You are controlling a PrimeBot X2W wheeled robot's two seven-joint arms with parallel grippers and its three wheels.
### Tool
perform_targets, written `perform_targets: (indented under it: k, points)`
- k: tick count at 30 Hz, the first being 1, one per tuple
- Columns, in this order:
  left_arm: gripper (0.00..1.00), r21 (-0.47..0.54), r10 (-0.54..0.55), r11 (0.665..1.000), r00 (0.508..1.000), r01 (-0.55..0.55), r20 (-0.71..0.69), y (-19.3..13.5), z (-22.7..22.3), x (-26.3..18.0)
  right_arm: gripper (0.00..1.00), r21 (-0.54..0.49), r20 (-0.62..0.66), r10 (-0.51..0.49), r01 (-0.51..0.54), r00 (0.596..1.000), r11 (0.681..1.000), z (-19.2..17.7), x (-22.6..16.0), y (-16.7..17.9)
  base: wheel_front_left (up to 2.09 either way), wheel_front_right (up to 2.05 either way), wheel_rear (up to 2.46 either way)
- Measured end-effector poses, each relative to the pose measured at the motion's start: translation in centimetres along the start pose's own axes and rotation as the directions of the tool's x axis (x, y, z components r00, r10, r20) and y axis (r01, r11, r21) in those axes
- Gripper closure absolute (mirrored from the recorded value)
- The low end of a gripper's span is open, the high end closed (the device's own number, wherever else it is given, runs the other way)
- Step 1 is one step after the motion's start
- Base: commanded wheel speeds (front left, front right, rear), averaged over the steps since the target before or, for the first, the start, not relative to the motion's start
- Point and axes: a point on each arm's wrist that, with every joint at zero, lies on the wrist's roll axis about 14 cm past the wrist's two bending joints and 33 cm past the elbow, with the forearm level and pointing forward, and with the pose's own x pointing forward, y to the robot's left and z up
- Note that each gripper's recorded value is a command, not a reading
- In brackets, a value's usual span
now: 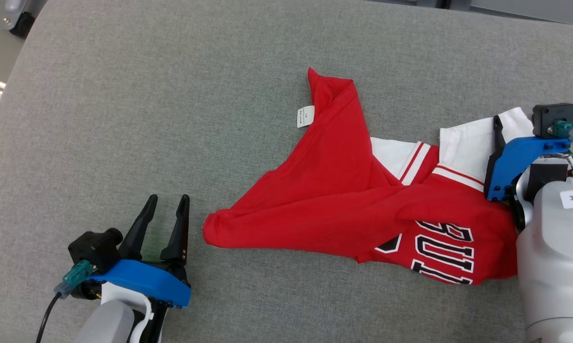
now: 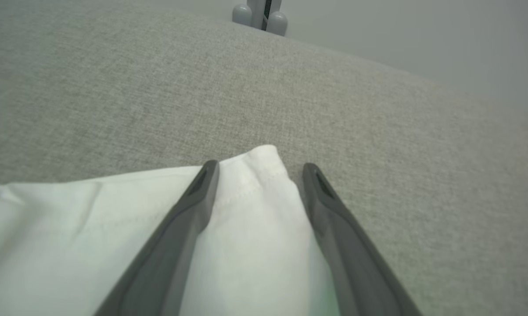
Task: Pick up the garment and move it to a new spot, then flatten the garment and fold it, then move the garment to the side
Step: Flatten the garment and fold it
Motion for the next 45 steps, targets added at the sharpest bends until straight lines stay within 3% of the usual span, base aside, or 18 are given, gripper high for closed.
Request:
perform_targets:
  k: [2, 3, 4, 5, 12, 13, 14, 15, 20, 25, 27, 29, 32, 37, 40, 45]
  points:
    - [0.00, 0.000, 0.010, 1.000, 1.000, -0.010, -0.002, 0.4, 0.0, 0.0, 0.00, -0.004, -0.012, 0.001, -0.002, 1.000, 1.000, -0.2, 0.3, 0.1, 0.00, 0.00, 0.00]
    - [0.00, -0.002, 0.012, 1.000, 1.000, -0.012, -0.002, 0.4, 0.0, 0.0, 0.19, -0.006, -0.016, 0.003, -0.003, 1.000, 1.000, -0.3, 0.3, 0.2, 0.00, 0.00, 0.00]
    - [0.00, -0.003, 0.011, 1.000, 1.000, -0.012, -0.003, 0.4, 0.0, 0.0, 0.84, -0.004, -0.018, 0.004, -0.004, 1.000, 1.000, -0.3, 0.4, 0.1, 0.00, 0.00, 0.00]
    - [0.00, -0.004, 0.011, 1.000, 1.000, -0.011, -0.003, 0.4, -0.1, 0.0, 1.00, -0.002, -0.019, 0.005, -0.005, 1.000, 1.000, -0.3, 0.4, 0.2, 0.00, 0.00, 0.00]
    - [0.00, -0.009, 0.009, 1.000, 1.000, -0.009, 0.009, 0.2, 0.2, 0.0, 1.00, -0.018, 0.084, -0.013, 0.015, 0.996, 1.000, 1.7, 0.3, -0.4, 0.00, 0.00, 0.00]
    - [0.00, -0.011, 0.009, 1.000, 1.000, -0.009, 0.012, 0.1, 0.3, -0.1, 1.00, -0.019, 0.133, -0.023, 0.026, 0.991, 0.999, 3.0, 0.3, -0.6, 0.00, 0.00, 0.00]
    - [0.00, -0.015, 0.008, 1.000, 1.000, -0.008, 0.021, 0.0, 0.5, -0.3, 1.00, -0.033, 0.271, -0.040, 0.051, 0.962, 0.998, 7.4, 0.1, -1.2, 0.00, 0.00, 0.00]
    - [0.00, -0.015, 0.008, 1.000, 1.000, -0.008, 0.021, 0.0, 0.5, -0.3, 1.00, -0.033, 0.271, -0.040, 0.051, 0.962, 0.998, 7.4, 0.1, -1.2, 0.00, 0.00, 0.00]
    - [0.00, -0.021, 0.017, 1.000, 0.999, -0.016, 0.045, -0.1, 1.2, -1.4, 1.00, -0.049, 0.573, -0.049, 0.094, 0.818, 0.994, 19.3, -2.4, -1.3, 0.00, 0.00, 0.00]
    - [0.00, -0.031, 0.038, 0.999, 0.999, -0.037, 0.036, 0.3, 0.5, -2.6, 1.00, -0.064, 0.753, -0.007, 0.084, 0.658, 0.994, 27.5, -7.0, -0.2, 0.00, 0.00, 0.00]
    - [0.00, -0.033, 0.037, 0.999, 0.999, -0.036, 0.034, 0.3, 0.3, -2.7, 1.00, -0.051, 0.815, 0.002, 0.068, 0.580, 0.996, 29.5, -9.7, 0.0, 0.00, 0.00, 0.00]
    - [0.00, -0.034, 0.028, 0.999, 0.999, -0.027, 0.025, -0.1, -0.1, -2.7, 1.00, -0.048, 0.836, 0.013, 0.049, 0.549, 0.998, 29.0, -11.5, 0.1, 0.00, 0.00, 0.00]
    - [0.00, -0.033, 0.000, 0.999, 1.000, 0.000, 0.012, -1.2, -0.8, -2.5, 1.00, -0.044, 0.806, 0.022, 0.023, 0.591, 0.999, 24.5, -12.6, -0.1, 0.00, 0.00, 0.00]
    - [0.00, -0.021, -0.058, 0.998, 0.998, 0.058, -0.001, -3.2, -1.3, -2.0, 1.00, -0.034, 0.690, 0.025, -0.002, 0.723, 0.999, 14.5, -14.6, -0.6, 0.00, 0.00, 0.00]
    - [0.00, -0.009, -0.098, 0.995, 0.995, 0.098, 0.004, -4.5, -1.1, -1.6, 1.00, 0.028, 0.584, -0.006, -0.012, 0.812, 1.000, 8.1, -16.2, -1.4, 0.00, 0.00, 0.00]
    - [0.00, 0.014, -0.151, 0.988, 0.988, 0.151, 0.018, -6.2, -0.6, -1.1, 1.00, 0.103, 0.416, -0.072, 0.032, 0.906, 0.994, -0.3, -19.0, -3.0, 0.00, 0.00, 0.00]
